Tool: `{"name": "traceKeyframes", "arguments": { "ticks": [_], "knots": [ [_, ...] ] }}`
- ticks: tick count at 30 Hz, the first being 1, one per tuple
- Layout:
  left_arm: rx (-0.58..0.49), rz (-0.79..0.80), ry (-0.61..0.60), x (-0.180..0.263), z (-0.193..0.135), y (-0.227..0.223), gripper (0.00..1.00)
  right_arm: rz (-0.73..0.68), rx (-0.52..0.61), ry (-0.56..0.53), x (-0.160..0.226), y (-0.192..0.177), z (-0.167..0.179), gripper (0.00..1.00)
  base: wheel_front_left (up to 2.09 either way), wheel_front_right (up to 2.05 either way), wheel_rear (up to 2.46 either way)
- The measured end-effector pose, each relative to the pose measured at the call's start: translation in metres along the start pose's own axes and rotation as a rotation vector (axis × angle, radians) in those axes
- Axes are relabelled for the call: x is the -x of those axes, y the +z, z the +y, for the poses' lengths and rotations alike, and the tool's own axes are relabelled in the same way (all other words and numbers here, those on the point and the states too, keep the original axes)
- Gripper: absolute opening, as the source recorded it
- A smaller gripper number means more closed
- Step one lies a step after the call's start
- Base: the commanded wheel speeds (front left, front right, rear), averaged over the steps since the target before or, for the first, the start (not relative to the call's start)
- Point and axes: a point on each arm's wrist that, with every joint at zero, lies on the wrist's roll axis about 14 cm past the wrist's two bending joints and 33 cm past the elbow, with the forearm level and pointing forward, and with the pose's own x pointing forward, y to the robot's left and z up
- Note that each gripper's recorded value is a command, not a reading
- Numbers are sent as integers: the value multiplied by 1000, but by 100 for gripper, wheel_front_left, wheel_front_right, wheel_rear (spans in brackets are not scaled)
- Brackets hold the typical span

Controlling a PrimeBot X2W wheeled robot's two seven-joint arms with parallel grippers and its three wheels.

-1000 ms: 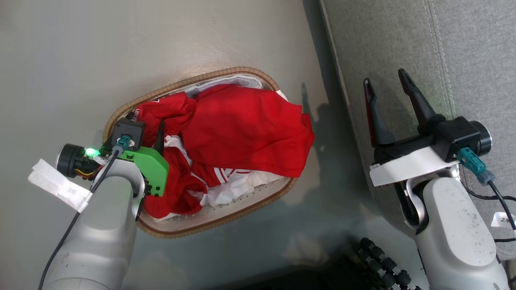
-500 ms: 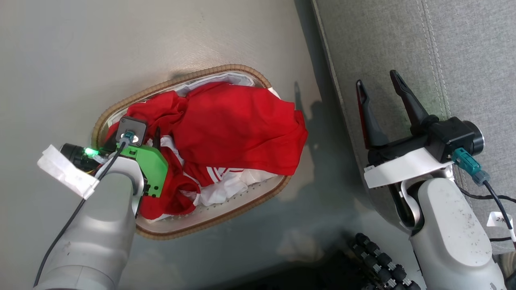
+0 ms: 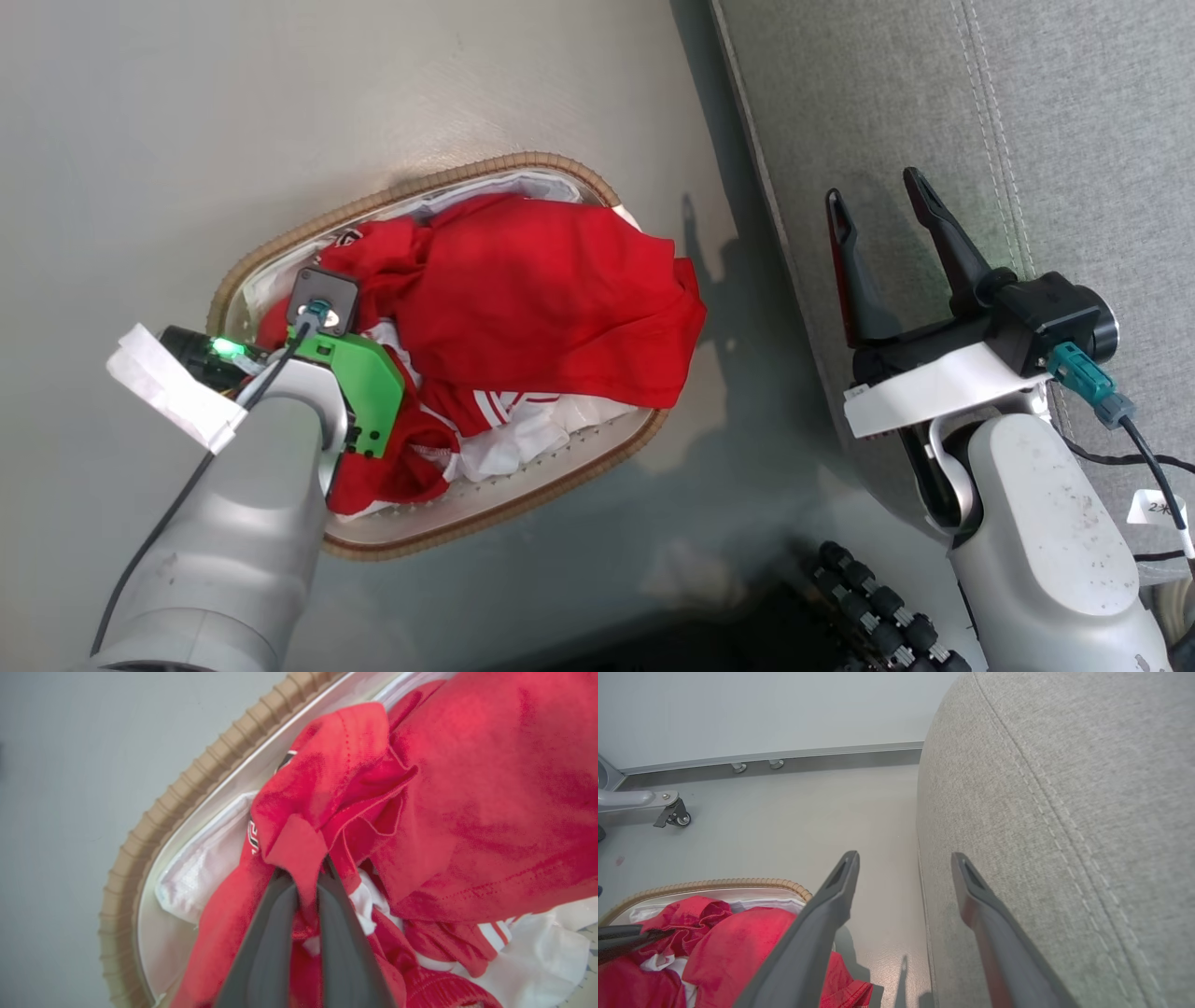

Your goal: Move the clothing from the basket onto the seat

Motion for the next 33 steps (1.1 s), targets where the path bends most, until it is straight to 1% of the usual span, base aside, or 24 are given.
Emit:
{"name": "traceKeyframes", "arguments": {
  "ticks": [6,14,22,33],
  "knots": [
    [3,-47,1,14,-4,7,0,-19,-2,3,3,10,2,100,0,0,0],
    [-17,-154,19,45,-6,36,0,-58,16,3,16,31,5,100,0,0,0],
    [-32,-356,51,92,-10,91,0,-88,39,3,42,49,9,100,0,0,0],
    [-144,-635,87,179,-27,170,0,-151,45,19,91,74,21,100,0,0,0]
  ]
}}
